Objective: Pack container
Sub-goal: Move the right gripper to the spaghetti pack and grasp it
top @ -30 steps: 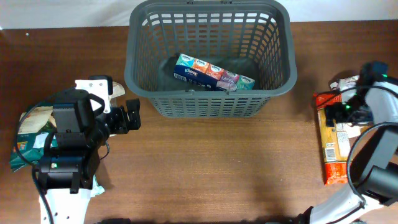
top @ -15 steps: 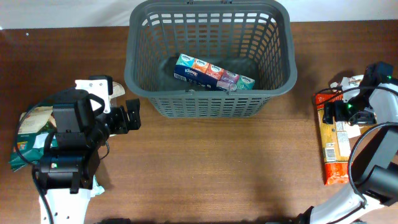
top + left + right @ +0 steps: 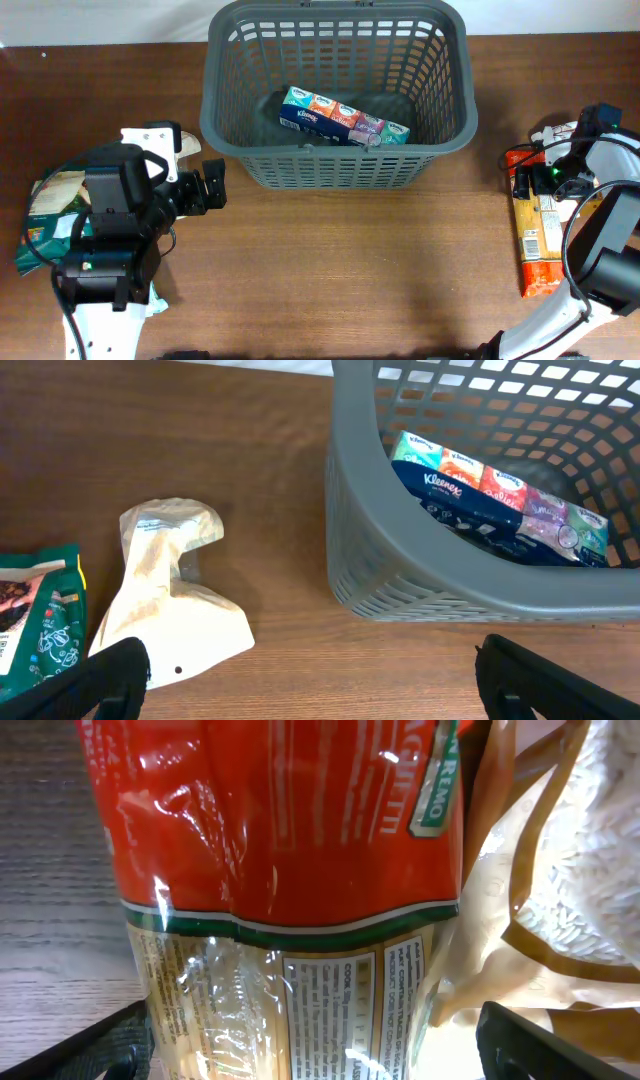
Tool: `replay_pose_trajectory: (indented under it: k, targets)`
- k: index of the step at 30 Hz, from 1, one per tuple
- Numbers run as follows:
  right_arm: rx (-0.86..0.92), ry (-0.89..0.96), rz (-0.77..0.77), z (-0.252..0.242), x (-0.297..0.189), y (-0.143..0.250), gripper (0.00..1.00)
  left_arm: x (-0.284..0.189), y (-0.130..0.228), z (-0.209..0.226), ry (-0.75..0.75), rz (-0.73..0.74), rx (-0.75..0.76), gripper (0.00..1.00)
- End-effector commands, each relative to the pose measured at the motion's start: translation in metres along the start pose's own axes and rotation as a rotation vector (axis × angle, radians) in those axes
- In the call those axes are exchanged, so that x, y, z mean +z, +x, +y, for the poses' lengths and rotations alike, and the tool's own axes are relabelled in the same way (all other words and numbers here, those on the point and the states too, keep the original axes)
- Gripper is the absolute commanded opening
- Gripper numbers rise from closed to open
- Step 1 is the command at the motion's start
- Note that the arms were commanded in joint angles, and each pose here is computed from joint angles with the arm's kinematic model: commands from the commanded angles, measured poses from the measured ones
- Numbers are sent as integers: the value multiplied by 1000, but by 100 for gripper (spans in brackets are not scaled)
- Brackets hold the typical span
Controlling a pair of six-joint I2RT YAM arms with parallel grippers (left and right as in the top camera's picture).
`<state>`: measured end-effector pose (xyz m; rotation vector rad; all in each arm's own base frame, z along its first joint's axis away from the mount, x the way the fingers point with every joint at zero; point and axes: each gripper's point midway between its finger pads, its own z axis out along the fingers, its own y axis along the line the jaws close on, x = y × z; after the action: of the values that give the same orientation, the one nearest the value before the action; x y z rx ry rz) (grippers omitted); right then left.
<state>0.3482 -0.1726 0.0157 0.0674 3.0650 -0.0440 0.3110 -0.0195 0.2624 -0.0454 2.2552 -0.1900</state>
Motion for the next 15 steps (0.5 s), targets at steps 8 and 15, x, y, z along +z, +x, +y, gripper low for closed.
replay_pose_trajectory:
  k: [8, 15]
  targets:
    - [31, -73, 78, 14, 38, 12, 99, 14, 4, 0, 10, 46, 13, 99]
    - [58, -71, 81, 13, 46, 11, 48, 17, 5, 1, 8, 55, 11, 99]
